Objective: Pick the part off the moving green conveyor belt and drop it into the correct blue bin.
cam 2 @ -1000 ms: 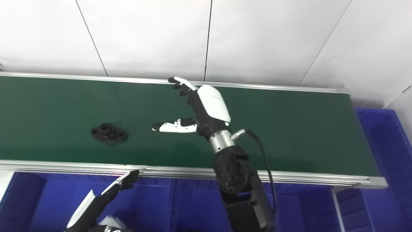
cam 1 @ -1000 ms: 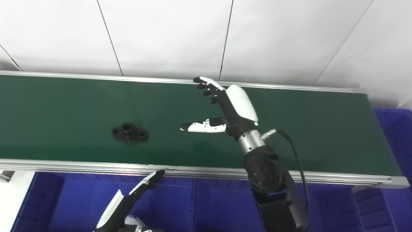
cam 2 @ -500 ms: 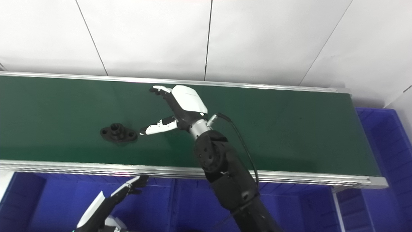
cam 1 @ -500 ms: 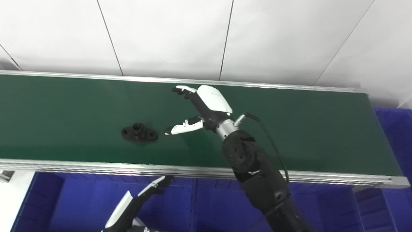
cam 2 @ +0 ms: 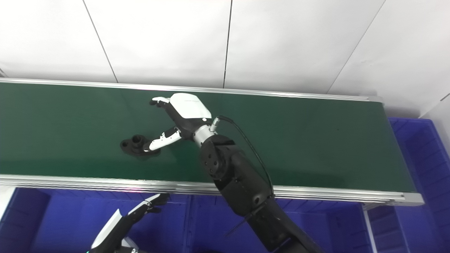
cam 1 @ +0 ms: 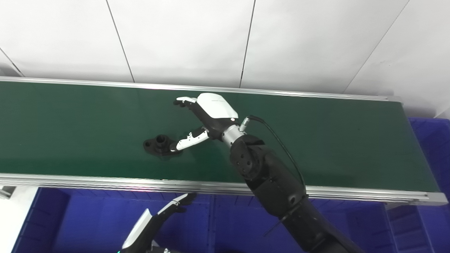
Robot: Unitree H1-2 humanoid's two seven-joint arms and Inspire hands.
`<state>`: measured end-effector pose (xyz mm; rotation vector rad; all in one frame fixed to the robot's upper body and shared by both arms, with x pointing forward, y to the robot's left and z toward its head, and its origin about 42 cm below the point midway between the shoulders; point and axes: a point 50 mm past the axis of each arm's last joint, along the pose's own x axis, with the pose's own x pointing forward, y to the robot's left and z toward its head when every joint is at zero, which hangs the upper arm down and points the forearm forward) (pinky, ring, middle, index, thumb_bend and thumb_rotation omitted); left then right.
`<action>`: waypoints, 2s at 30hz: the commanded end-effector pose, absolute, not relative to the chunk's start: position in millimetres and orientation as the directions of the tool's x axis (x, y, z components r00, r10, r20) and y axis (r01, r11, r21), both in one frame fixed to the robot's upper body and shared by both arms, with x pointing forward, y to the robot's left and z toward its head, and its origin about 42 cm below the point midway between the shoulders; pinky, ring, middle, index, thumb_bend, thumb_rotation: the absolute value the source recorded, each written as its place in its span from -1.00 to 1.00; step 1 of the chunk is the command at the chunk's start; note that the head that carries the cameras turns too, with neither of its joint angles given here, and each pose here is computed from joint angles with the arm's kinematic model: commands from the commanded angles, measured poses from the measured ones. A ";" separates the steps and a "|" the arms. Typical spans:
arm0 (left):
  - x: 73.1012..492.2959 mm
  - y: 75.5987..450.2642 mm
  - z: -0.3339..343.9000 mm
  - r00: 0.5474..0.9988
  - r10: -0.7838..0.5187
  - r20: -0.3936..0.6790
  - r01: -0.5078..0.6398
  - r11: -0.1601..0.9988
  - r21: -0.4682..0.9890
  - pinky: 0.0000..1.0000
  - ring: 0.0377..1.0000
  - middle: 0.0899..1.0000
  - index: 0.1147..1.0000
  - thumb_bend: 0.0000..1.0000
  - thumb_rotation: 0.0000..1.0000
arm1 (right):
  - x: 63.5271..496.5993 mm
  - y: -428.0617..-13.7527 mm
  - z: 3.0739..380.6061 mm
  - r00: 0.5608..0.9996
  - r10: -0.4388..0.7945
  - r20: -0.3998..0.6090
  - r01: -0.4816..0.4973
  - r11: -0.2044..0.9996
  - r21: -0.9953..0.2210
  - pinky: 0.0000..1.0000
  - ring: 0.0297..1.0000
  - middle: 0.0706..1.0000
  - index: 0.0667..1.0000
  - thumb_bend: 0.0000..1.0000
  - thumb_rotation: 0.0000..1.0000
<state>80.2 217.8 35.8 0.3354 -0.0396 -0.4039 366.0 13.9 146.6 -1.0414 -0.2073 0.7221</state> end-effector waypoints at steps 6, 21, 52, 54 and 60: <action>81.0 216.6 41.5 0.919 -0.394 0.022 0.366 0.871 0.327 0.56 0.69 0.73 0.72 0.60 0.08 | 365.1 45.3 153.3 0.707 0.696 -0.122 -0.380 0.229 -0.896 0.45 0.53 0.58 0.67 0.69 -0.17; 77.7 216.7 43.2 0.922 -0.387 0.023 0.359 0.875 0.325 0.59 0.71 0.74 0.73 0.62 0.10 | 356.5 48.8 120.1 0.678 0.705 -0.209 -0.422 0.140 -0.896 0.44 0.51 0.56 0.65 0.65 -0.27; 71.6 209.0 47.3 0.921 -0.387 0.035 0.358 0.879 0.314 0.66 0.75 0.79 0.79 0.54 0.20 | 324.6 4.9 76.6 0.608 0.757 -0.240 -0.378 0.010 -0.926 -0.68 -0.59 -0.14 -0.10 0.06 -1.00; 71.2 208.9 47.4 0.922 -0.386 0.035 0.356 0.880 0.313 0.67 0.76 0.79 0.79 0.53 0.21 | 323.7 4.7 74.5 0.609 0.758 -0.233 -0.373 0.014 -0.928 -0.69 -0.60 -0.14 -0.10 0.06 -1.00; 70.1 207.8 47.4 0.924 -0.380 0.037 0.350 0.883 0.312 0.67 0.76 0.79 0.79 0.52 0.22 | 323.1 2.1 74.4 0.628 0.758 -0.176 -0.336 0.060 -0.940 -0.74 -0.67 -0.14 -0.11 0.06 -1.00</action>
